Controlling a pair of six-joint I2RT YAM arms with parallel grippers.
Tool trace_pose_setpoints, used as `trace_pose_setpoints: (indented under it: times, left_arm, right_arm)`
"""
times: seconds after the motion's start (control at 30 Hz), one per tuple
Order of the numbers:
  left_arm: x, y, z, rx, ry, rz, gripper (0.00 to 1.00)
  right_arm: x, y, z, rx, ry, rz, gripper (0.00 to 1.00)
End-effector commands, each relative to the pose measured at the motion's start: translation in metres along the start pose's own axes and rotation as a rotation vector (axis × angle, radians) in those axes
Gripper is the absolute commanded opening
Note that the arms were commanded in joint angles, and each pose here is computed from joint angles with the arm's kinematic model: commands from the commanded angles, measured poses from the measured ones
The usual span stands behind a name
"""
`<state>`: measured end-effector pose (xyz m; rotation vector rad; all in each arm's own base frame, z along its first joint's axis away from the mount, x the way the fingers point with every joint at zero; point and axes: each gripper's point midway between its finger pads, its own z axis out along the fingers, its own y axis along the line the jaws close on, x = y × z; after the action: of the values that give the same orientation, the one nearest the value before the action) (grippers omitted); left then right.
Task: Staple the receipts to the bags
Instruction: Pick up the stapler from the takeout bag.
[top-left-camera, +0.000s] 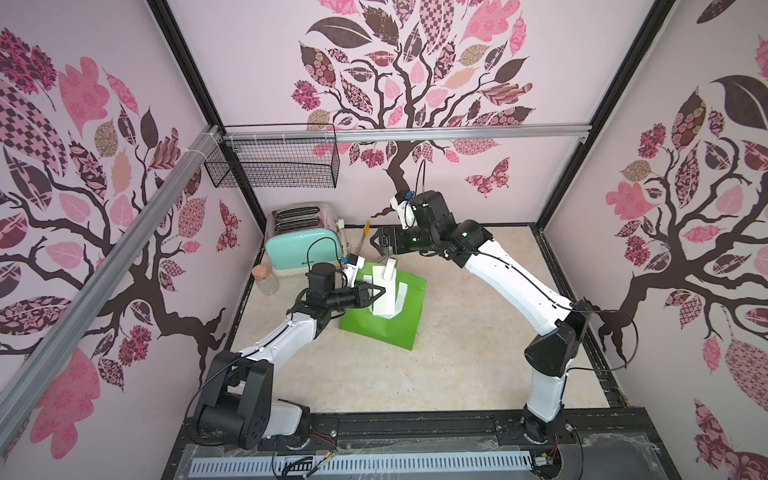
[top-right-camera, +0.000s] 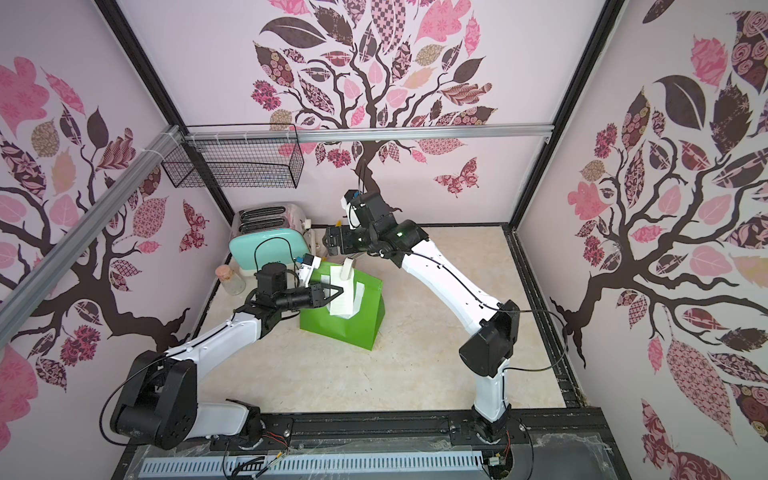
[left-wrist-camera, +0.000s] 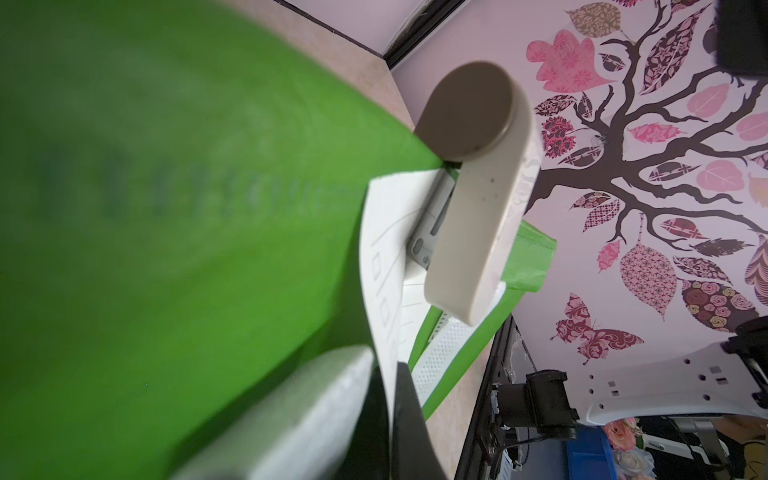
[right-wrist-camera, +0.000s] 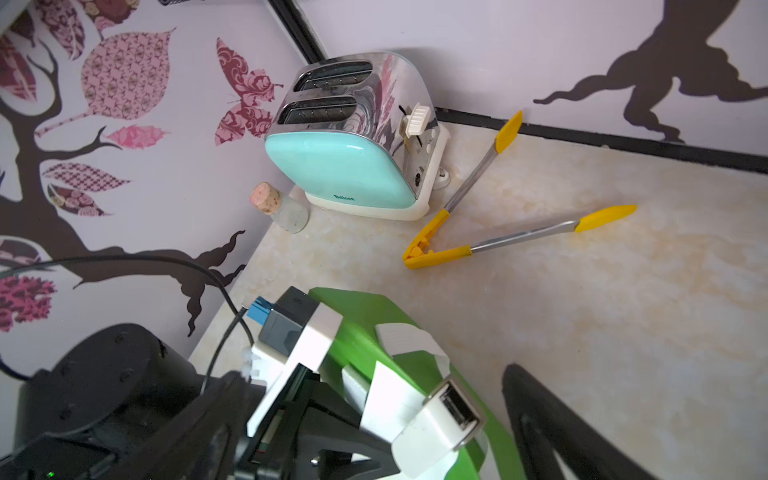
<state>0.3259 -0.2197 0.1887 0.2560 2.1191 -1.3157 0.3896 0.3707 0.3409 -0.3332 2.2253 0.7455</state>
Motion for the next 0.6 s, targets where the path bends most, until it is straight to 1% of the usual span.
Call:
trace_pose_setpoints:
  times: [0.0, 0.07, 0.13, 0.2, 0.33, 0.4, 0.5, 0.57]
  left_arm:
    - [-0.017, -0.013, -0.004, 0.009, -0.036, 0.063, 0.0]
    - [-0.017, -0.014, -0.005, 0.006, -0.04, 0.069, 0.0]
    - [-0.012, -0.011, -0.005, -0.003, -0.021, 0.047, 0.0]
    - [-0.012, -0.011, -0.005, -0.004, -0.021, 0.05, 0.0]
    - [-0.012, -0.011, -0.004, -0.003, -0.02, 0.051, 0.0]
    - [-0.012, -0.011, -0.004, -0.004, -0.02, 0.049, 0.0]
    - [-0.012, -0.01, -0.004, -0.006, -0.019, 0.048, 0.0]
    - [-0.012, -0.011, -0.004, -0.004, -0.018, 0.049, 0.0]
  right_arm:
    - [0.035, -0.056, 0.013, 0.312, 0.109, 0.142, 0.85]
    - [0.042, -0.055, 0.017, 0.329, 0.14, 0.147, 0.79]
    - [0.051, -0.057, 0.02, 0.353, 0.172, 0.163, 0.77]
    - [0.061, -0.058, 0.027, 0.36, 0.208, 0.179, 0.73]
    - [0.067, -0.056, 0.036, 0.356, 0.219, 0.185, 0.68]
    - [0.066, -0.053, 0.039, 0.348, 0.218, 0.189, 0.63]
    - [0.07, -0.05, 0.046, 0.334, 0.24, 0.192, 0.49]
    - [0.073, -0.049, 0.048, 0.335, 0.26, 0.194, 0.48]
